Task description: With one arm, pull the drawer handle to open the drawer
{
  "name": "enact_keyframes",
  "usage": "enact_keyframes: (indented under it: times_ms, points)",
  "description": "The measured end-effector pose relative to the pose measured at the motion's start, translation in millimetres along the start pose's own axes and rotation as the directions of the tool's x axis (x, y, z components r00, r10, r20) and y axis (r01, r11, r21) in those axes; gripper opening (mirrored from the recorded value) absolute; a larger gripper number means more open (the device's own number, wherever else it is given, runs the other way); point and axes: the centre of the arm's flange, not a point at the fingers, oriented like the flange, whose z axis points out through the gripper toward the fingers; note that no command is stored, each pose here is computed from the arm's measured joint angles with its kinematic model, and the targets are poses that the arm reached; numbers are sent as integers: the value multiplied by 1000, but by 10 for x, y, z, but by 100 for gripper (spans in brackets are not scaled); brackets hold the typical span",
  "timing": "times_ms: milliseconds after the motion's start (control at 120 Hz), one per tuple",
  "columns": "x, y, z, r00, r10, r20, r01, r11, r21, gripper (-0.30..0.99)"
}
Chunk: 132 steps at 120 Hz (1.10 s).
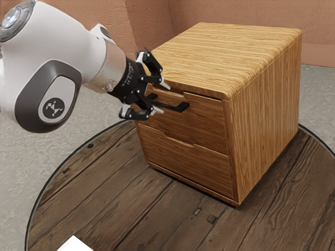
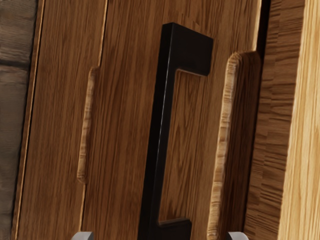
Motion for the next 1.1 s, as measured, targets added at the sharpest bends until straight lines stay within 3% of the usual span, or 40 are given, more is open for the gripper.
enact_keyframes:
  times_ms: [458,667,1100]
  points:
    - [36,-22,255,998,-55,23,54,998,30,26]
    - [394,35,276,994,-114,-1,114,993,26,24]
    - [414,-43,460,993,-116,-4,116,991,62,17]
